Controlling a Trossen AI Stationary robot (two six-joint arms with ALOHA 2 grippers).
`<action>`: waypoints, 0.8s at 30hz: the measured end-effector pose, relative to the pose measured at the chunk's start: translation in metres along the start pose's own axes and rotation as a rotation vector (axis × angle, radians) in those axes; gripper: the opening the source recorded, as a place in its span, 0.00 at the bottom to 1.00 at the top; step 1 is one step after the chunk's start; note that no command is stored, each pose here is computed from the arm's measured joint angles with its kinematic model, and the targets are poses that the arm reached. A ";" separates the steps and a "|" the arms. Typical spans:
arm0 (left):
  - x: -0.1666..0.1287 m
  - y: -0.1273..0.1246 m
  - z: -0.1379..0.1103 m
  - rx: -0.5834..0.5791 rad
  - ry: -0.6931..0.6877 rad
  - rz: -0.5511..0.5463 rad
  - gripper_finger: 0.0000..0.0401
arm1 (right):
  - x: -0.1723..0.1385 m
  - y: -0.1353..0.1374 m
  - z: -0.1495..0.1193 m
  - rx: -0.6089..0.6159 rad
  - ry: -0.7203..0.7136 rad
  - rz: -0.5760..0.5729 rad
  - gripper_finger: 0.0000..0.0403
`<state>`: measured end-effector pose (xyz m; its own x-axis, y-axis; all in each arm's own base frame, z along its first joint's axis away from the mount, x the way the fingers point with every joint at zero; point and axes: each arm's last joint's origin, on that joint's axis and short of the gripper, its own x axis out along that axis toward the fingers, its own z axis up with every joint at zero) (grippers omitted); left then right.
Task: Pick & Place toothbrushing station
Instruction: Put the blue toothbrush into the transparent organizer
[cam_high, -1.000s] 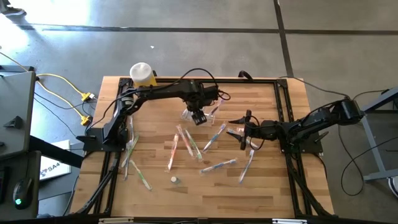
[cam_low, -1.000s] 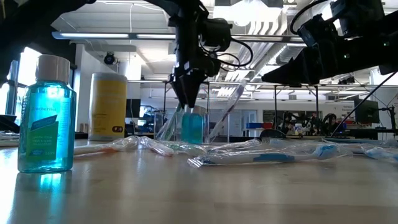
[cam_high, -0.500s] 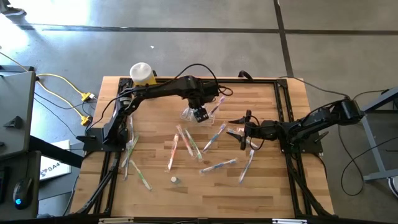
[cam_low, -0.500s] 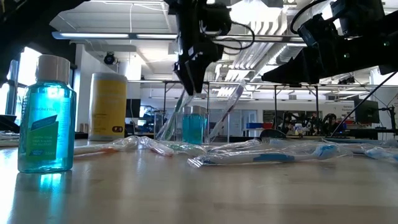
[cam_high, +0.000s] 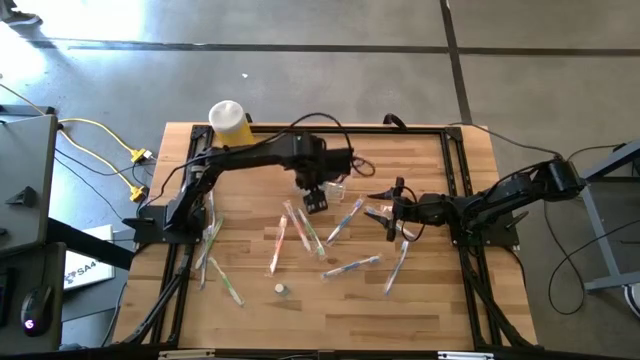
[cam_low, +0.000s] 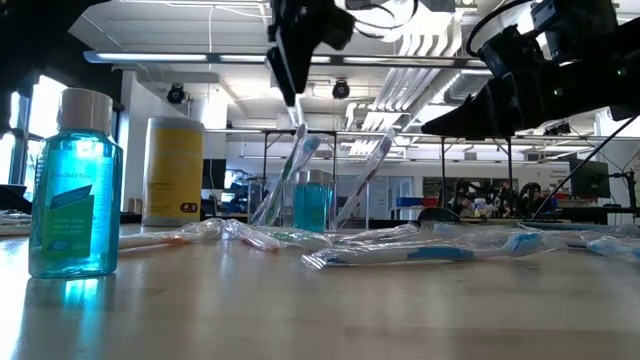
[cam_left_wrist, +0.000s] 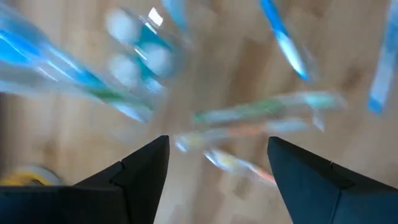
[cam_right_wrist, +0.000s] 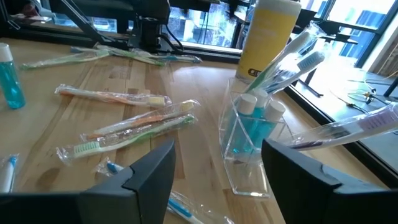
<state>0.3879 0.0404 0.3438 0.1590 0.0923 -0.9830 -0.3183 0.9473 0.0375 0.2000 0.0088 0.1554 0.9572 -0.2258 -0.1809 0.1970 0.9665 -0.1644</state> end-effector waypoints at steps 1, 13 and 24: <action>-0.003 -0.006 -0.002 -0.003 -0.005 -0.007 0.67 | 0.000 0.000 0.000 -0.001 0.003 0.000 0.57; -0.027 -0.015 -0.040 0.148 -0.025 -0.012 0.67 | 0.000 0.000 -0.002 -0.006 0.016 0.006 0.57; 0.012 0.039 -0.131 -0.198 0.114 0.048 0.67 | 0.000 0.000 -0.003 -0.001 0.027 0.007 0.57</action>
<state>0.2549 0.0383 0.3098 0.0360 0.0901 -0.9953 -0.5016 0.8630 0.0600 0.1994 0.0089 0.1527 0.9526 -0.2224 -0.2078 0.1903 0.9680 -0.1637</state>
